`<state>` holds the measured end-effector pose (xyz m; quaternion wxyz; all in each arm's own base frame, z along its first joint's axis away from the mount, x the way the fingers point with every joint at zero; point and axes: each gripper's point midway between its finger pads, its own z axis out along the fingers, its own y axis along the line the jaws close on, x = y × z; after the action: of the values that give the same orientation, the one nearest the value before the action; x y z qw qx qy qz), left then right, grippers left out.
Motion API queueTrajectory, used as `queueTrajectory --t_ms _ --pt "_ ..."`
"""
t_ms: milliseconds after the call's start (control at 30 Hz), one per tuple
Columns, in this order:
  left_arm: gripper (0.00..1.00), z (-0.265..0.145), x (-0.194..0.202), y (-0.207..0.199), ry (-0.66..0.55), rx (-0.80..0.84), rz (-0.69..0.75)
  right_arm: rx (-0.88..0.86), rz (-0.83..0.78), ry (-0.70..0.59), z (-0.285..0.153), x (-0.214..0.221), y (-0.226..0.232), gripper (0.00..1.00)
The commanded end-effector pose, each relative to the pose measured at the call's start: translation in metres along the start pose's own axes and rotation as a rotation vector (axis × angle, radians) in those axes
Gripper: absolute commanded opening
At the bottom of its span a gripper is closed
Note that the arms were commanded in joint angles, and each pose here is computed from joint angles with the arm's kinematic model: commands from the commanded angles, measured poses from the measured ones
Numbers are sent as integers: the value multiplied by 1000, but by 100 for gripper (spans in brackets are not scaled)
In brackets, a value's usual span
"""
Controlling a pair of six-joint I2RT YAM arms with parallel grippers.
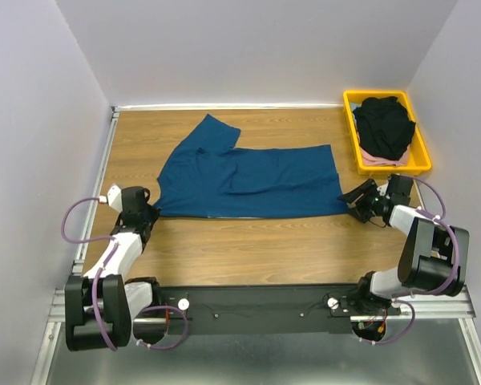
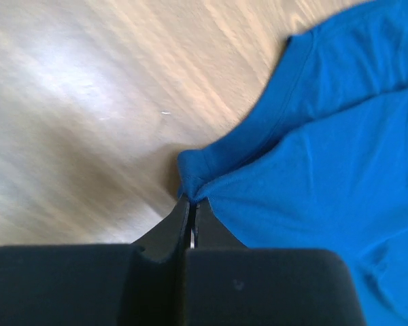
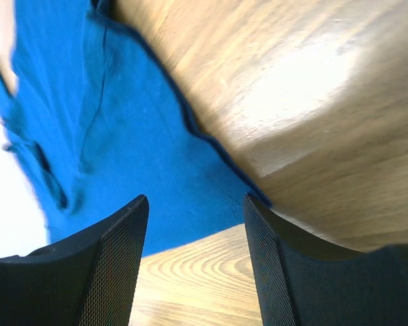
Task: Fold and stack the t-shirts
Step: Fold the tshirt
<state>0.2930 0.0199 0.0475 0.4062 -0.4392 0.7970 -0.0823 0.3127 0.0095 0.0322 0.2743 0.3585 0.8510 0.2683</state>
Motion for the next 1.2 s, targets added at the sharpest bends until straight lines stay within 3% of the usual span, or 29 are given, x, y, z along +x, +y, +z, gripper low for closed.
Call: queueTrajectory --t_ms 0,233,300,433,467,600,767,900,1033,1167 --pt "0 0 -6 29 -49 -54 -112 119 134 58 1 25 -49 65" --pt "0 -1 14 47 11 -97 -221 131 191 79 -7 37 -58 64" --pt "4 -4 10 47 5 -108 -231 107 176 88 -11 38 -53 64" --pt "27 -11 2 44 -12 -129 -263 61 124 70 -18 33 -40 64" --pt "37 -13 -6 38 -25 -122 -264 44 110 66 -20 30 -35 64" --pt "56 -21 -29 31 -59 -160 -216 -19 9 45 -24 21 -10 64" --pt "57 -28 -85 -13 -193 -136 -97 -81 -114 32 -22 13 34 64" --pt "57 -19 -114 -66 -296 -56 116 -152 -199 28 -9 1 86 64" --pt "57 -5 -124 -107 -293 29 213 -174 -216 50 14 -3 111 64" --pt "57 10 -118 -121 -262 72 274 -112 -149 89 48 -5 96 64"
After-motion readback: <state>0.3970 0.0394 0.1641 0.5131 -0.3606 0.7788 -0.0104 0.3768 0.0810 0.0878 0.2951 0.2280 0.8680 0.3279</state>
